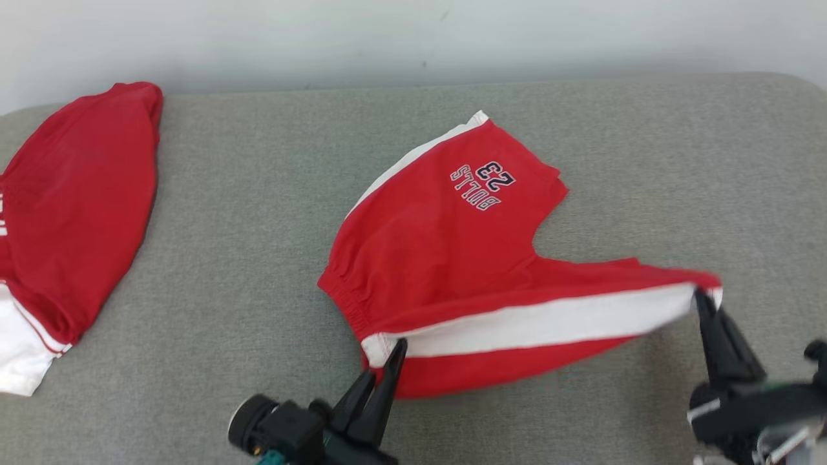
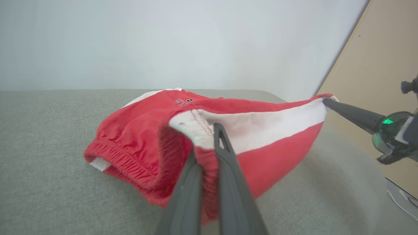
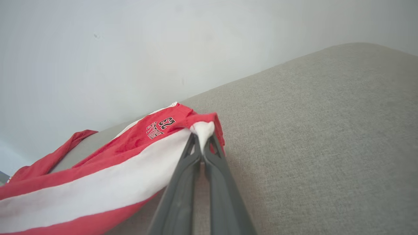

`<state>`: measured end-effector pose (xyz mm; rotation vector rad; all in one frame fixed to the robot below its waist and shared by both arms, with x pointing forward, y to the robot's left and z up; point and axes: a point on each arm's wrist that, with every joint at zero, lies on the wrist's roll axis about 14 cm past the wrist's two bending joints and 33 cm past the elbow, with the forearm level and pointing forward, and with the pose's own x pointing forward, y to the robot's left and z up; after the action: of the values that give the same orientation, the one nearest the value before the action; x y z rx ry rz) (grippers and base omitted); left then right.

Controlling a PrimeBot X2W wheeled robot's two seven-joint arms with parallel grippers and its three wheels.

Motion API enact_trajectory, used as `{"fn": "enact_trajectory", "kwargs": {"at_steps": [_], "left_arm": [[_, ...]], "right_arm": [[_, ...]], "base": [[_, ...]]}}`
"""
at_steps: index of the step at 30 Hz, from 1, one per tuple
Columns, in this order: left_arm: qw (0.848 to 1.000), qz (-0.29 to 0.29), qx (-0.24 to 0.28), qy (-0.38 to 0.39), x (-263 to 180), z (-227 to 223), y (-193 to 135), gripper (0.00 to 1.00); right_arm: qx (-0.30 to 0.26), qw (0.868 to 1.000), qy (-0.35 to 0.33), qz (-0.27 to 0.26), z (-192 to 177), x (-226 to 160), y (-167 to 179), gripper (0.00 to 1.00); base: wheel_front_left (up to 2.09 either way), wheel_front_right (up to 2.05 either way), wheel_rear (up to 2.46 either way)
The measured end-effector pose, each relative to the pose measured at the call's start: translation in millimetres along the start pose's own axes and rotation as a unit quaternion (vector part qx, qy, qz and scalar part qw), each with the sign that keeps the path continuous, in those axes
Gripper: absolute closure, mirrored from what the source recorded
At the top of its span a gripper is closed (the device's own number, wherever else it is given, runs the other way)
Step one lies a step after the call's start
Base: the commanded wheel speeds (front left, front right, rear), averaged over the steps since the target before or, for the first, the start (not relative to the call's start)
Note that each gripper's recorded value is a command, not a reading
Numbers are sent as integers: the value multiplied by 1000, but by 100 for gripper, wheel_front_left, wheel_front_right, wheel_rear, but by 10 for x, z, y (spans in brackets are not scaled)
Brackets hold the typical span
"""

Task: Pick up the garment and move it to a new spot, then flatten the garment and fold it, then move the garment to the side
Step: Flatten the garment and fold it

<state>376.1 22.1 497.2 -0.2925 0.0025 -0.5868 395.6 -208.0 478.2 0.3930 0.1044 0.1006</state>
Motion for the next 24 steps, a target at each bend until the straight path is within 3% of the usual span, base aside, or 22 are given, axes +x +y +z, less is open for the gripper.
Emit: {"fn": "enact_trajectory", "kwargs": {"at_steps": [6,13,24], "left_arm": [[999,0,11,-34,250,209,54,100],[997,41,20,-56,495,377,451,100],[995,94,10,-24,648,227,1031,100]], "right_arm": [[-27,998,-26,49,347,569,206,100],[-60,994,-7,91,394,1314,485,100],[-87,989,71,92,-73,2230,683,100]], "base": [[0,0,0],[0,0,0],[0,0,0]]}}
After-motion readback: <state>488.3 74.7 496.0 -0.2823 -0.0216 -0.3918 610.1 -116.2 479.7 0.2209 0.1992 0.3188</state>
